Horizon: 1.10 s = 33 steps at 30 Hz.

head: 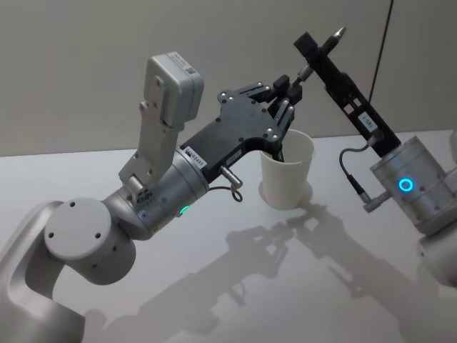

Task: Place the pen into the pen holder.

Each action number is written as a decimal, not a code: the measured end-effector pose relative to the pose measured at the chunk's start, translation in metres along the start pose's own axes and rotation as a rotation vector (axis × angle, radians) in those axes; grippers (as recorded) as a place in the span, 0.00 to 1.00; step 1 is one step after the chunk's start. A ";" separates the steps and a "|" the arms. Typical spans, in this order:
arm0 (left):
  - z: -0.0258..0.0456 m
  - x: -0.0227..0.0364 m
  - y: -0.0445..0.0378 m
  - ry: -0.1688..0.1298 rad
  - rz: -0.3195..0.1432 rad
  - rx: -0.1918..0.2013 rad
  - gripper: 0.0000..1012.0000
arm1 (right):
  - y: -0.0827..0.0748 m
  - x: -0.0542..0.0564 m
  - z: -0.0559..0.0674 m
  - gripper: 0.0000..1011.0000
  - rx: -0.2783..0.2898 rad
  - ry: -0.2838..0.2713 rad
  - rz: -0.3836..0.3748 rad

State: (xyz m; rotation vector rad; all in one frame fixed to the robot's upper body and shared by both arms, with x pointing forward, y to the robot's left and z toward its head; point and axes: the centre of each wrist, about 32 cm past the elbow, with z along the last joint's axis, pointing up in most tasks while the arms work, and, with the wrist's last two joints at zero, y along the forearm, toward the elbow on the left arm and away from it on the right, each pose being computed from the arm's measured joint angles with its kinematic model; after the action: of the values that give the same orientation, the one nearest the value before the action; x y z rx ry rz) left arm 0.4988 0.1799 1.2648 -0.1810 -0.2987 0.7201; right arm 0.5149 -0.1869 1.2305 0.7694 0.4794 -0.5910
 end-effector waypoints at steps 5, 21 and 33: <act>0.0000 0.0000 0.0000 0.000 0.000 0.000 0.16 | 0.000 0.000 0.000 0.48 0.000 0.001 0.001; 0.0000 0.0000 0.0000 0.000 0.000 0.000 0.16 | 0.001 0.000 0.000 0.13 0.000 0.001 0.003; 0.0000 0.0000 0.0000 0.000 0.000 0.000 0.16 | 0.000 0.000 0.000 0.13 0.000 0.001 0.003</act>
State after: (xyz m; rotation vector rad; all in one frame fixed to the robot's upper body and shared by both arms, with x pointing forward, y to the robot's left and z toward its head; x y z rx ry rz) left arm 0.4988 0.1799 1.2647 -0.1808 -0.2987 0.7202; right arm 0.5152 -0.1866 1.2307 0.7701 0.4791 -0.5882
